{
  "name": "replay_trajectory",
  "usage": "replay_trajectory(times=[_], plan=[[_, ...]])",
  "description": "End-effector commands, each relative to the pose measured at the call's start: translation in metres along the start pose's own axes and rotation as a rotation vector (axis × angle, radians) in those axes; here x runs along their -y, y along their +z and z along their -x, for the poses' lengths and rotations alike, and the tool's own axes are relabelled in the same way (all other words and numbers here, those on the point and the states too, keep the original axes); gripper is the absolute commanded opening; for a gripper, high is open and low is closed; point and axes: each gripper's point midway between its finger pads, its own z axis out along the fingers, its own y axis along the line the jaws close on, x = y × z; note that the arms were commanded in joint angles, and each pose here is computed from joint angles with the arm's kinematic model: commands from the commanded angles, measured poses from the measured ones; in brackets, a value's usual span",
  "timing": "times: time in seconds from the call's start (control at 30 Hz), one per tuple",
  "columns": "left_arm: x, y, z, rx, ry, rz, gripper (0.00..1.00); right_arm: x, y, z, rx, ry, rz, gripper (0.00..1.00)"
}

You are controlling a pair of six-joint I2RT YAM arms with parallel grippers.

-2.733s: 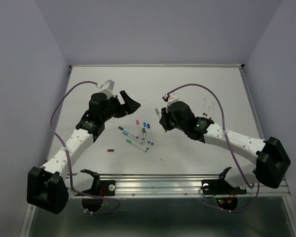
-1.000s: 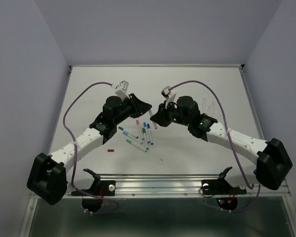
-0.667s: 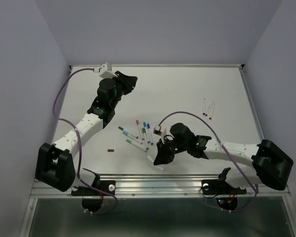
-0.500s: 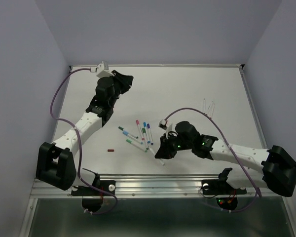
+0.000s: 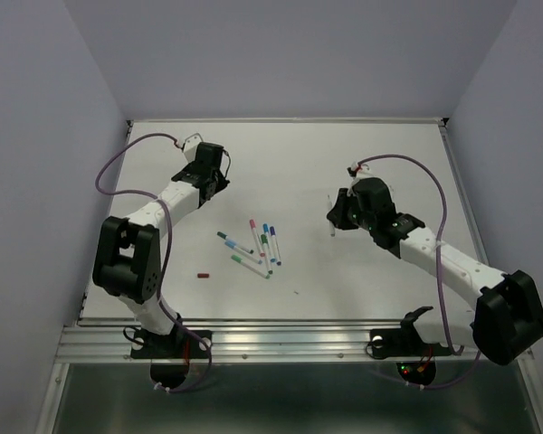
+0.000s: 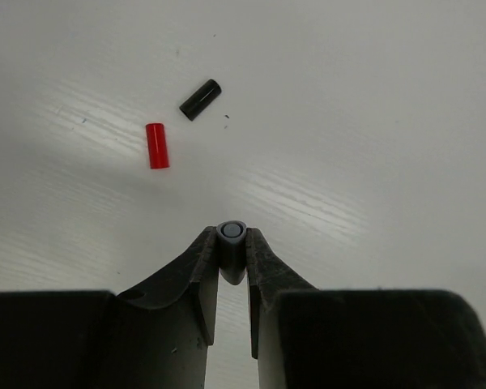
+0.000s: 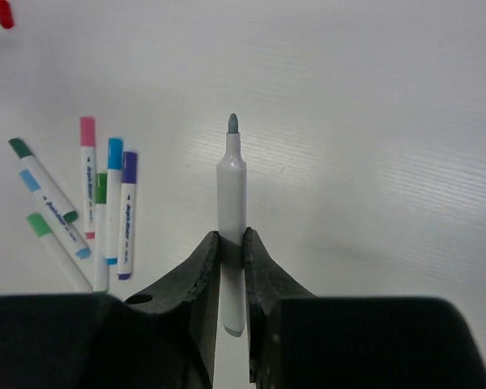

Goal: Open the pen caps

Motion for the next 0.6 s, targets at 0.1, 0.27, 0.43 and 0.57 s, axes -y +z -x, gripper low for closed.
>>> replay_trajectory(times=[0.1, 0.27, 0.43, 0.57], plan=[[-0.027, 0.024, -0.007, -0.074, 0.095, 0.173, 0.02, 0.043, 0.000, 0.029, 0.067, 0.018, -0.166, 0.01], [-0.042, 0.046, -0.019, -0.126, 0.098, 0.246, 0.02, 0.054, -0.002, 0.024, 0.061, 0.034, -0.187, 0.01], [-0.047, 0.054, -0.021, -0.145, 0.117, 0.287, 0.18, 0.062, -0.003, 0.021, 0.055, 0.046, -0.204, 0.01], [-0.043, 0.051, -0.015, -0.131, 0.108, 0.267, 0.34, 0.070, -0.003, 0.022, 0.058, 0.058, -0.222, 0.01]])
